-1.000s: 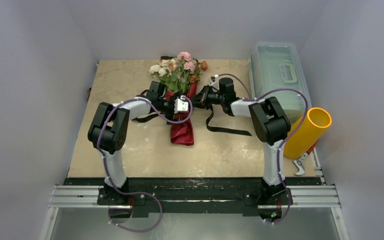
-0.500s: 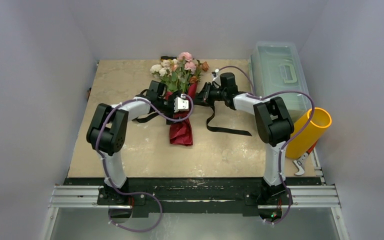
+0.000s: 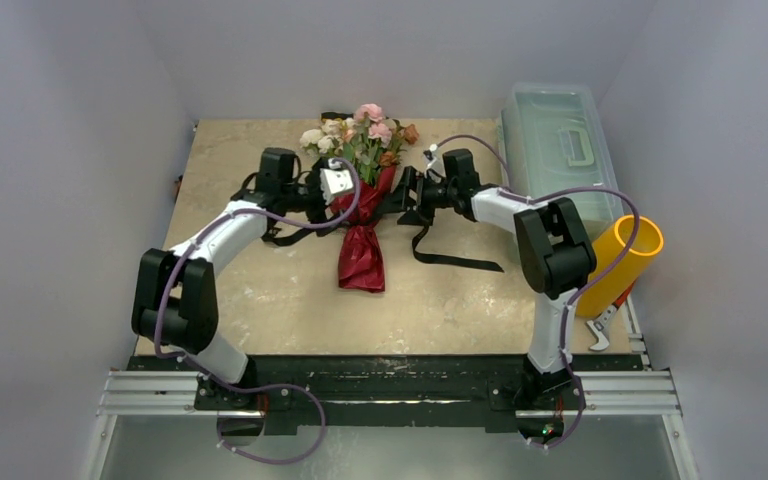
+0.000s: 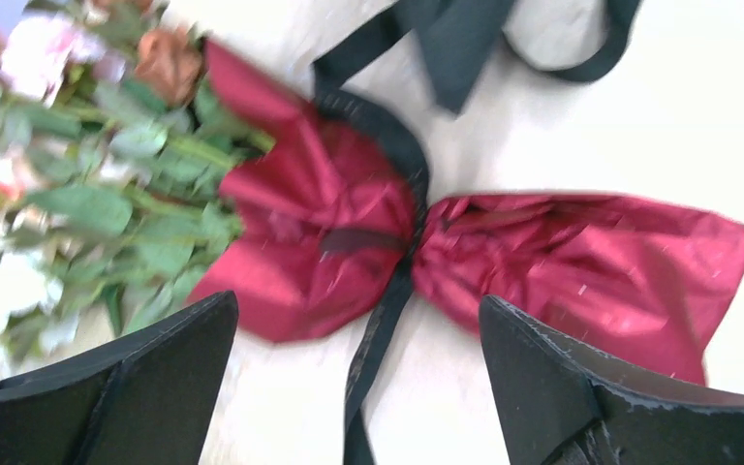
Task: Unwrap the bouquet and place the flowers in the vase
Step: Untie the ribbon from the wrapping paper.
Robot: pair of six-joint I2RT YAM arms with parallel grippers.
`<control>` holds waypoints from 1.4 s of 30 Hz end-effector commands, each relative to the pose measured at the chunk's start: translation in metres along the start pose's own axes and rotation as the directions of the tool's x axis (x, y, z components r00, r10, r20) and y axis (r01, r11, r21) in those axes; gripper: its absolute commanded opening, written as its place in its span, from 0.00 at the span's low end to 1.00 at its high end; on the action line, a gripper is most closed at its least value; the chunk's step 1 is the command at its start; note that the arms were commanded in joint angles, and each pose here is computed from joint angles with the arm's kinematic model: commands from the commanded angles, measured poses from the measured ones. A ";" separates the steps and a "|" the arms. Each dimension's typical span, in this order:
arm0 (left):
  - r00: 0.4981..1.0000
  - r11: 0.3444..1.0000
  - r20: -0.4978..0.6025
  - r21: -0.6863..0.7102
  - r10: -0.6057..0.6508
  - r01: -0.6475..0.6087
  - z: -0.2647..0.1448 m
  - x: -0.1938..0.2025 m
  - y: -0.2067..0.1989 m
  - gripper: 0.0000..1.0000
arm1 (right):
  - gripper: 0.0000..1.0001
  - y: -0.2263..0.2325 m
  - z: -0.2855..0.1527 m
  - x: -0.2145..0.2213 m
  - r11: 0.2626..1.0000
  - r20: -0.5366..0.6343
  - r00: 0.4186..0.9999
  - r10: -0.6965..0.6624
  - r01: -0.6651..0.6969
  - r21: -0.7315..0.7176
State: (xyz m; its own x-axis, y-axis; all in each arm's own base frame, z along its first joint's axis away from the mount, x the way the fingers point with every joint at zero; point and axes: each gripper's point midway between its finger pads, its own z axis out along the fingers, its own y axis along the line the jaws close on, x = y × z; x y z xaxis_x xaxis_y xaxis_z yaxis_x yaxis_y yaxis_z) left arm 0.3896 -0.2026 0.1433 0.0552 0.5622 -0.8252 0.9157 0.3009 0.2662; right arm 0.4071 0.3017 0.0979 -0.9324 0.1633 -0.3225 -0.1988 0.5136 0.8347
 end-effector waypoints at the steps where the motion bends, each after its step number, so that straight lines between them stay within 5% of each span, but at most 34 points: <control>1: 0.997 0.998 -0.046 0.004 -0.062 0.062 -0.025 0.033 0.001 0.90 | 0.92 0.017 -0.005 0.027 0.999 -0.059 0.997 -0.046 0.045 -0.025; 5: 0.992 0.997 -0.116 0.076 0.041 -0.032 -0.025 0.057 -0.008 0.72 | 0.92 0.011 0.011 0.042 0.999 -0.091 0.995 -0.038 0.036 -0.021; 15: 0.981 0.988 -0.168 0.132 0.098 -0.076 -0.002 0.097 -0.002 0.69 | 0.90 -0.012 0.048 0.073 1.000 -0.155 0.988 0.004 -0.007 -0.019; 22: 0.970 0.982 -0.216 0.172 0.112 -0.075 0.016 0.122 -0.005 0.60 | 0.81 -0.021 0.061 0.081 1.000 -0.180 0.983 0.023 -0.026 -0.017; 27: 0.969 0.988 -0.221 0.127 0.111 -0.085 0.026 0.124 0.001 0.64 | 0.77 -0.038 0.062 0.090 0.999 -0.214 0.977 0.025 -0.019 0.031; 34: 0.978 0.990 -0.184 0.120 0.101 -0.079 0.027 0.115 0.002 0.62 | 0.49 -0.051 0.062 0.088 0.995 -0.206 0.979 0.002 0.019 0.097; 39: 0.969 0.995 -0.237 0.085 0.073 -0.054 0.035 0.134 0.009 0.39 | 0.21 -0.053 0.062 0.087 0.993 -0.216 0.976 -0.019 0.042 0.106; 42: 0.971 0.994 -0.234 0.108 0.051 -0.026 0.035 0.129 0.004 0.16 | 0.00 -0.057 0.063 0.085 0.991 -0.213 0.977 -0.026 0.054 0.126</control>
State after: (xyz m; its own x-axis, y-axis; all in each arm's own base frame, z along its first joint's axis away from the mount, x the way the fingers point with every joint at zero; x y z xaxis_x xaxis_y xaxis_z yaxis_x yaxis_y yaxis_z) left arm 0.4108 -0.1533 0.0243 0.0333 0.7404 -0.6713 0.9483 0.1888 0.2552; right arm 0.3576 0.3494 0.0232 -0.9683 -0.0184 -0.2492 -0.2209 0.5298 0.8189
